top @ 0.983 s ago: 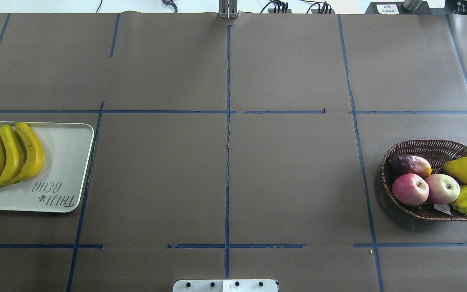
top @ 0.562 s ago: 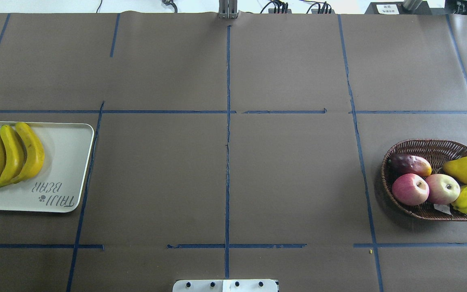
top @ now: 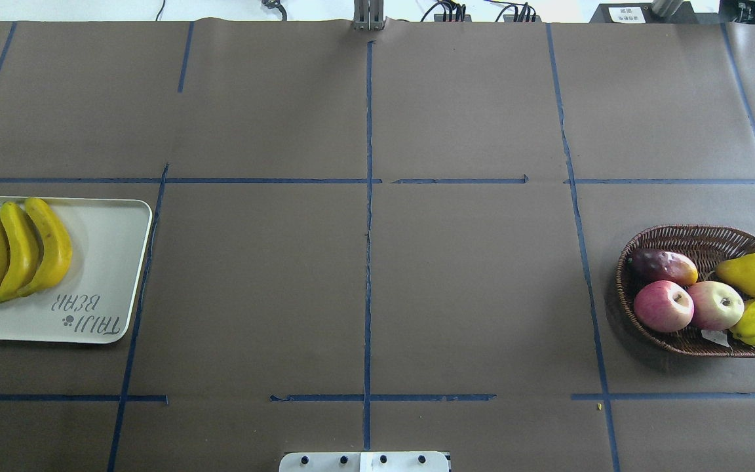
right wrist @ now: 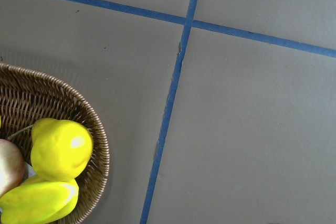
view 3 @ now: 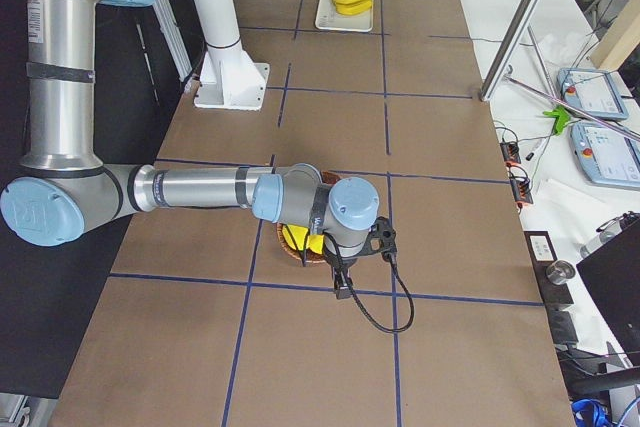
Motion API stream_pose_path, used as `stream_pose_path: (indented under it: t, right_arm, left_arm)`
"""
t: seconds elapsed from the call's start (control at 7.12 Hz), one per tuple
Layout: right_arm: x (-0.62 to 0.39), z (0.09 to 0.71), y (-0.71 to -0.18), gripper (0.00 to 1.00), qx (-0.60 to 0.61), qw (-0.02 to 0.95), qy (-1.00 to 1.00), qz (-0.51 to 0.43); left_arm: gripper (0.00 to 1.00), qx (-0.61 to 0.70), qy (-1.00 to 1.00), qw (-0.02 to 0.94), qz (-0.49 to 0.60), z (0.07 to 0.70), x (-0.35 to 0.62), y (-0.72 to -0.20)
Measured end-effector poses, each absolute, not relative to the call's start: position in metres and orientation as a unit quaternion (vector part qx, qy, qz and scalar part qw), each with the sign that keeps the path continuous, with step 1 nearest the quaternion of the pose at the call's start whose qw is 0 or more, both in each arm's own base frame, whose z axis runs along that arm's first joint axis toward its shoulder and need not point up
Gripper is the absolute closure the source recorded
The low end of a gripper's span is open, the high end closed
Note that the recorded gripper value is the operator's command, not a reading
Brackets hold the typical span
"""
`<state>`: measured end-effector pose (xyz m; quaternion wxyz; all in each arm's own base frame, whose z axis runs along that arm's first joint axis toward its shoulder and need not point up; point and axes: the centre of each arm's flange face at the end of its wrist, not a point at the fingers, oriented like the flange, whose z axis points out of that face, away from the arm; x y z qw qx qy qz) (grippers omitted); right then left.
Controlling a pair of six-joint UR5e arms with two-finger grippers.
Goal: Transfer all bananas from basket to plate
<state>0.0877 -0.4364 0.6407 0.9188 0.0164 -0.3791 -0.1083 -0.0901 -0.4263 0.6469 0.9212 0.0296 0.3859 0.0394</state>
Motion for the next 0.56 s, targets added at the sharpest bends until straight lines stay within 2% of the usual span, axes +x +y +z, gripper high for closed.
stream_pose_path:
  t: [0.56]
  right_arm:
    - [0.0893,0.6448,-0.4332,0.02,0.02,0.925,-0.366,-0.101]
  left_arm:
    - [0.0,0.032,0.382,0.922,0.042,0.6439,-0.0902,-0.4211]
